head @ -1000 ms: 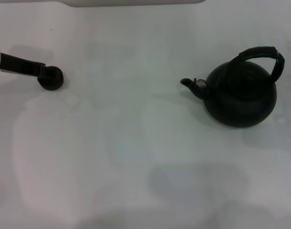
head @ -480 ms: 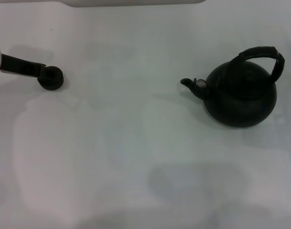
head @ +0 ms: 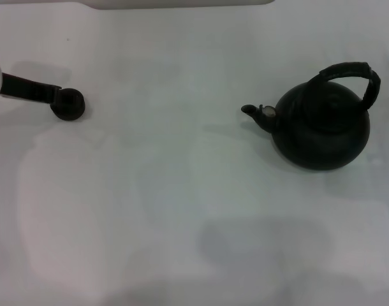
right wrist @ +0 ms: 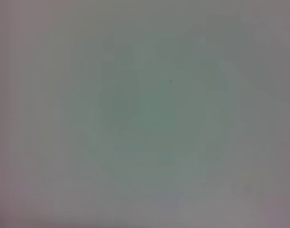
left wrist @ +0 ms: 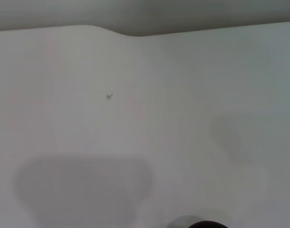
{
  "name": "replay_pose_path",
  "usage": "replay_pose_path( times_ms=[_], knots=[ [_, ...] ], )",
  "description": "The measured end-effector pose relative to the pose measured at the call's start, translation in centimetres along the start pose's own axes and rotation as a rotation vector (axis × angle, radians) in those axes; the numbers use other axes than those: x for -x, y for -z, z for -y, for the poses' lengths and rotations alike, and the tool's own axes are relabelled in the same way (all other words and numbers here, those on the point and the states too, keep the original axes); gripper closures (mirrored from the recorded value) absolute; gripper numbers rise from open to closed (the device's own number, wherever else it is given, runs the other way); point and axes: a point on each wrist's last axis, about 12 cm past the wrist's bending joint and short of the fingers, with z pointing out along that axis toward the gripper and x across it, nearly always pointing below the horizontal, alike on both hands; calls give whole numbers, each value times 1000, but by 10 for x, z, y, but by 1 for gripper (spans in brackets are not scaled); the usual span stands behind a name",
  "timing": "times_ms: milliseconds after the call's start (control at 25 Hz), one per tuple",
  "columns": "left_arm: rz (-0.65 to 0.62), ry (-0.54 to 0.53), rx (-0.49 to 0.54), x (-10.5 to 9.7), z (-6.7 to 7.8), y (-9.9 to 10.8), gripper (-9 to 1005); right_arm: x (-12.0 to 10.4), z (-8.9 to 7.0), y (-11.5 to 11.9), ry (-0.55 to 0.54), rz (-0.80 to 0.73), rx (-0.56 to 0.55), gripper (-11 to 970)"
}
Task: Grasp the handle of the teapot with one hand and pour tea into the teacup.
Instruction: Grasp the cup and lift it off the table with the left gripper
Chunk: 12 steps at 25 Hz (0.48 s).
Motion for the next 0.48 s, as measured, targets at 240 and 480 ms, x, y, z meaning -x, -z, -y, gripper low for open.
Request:
replay_pose_path(
  times_ms=[240,480],
  knots=[
    [-4,-3,0,0,1,-2,275,0,0,1,0,-1,-1,88],
    [-3,-6,1,0,1,-3,276,-1,0,0,0,-7,0,88]
  ],
)
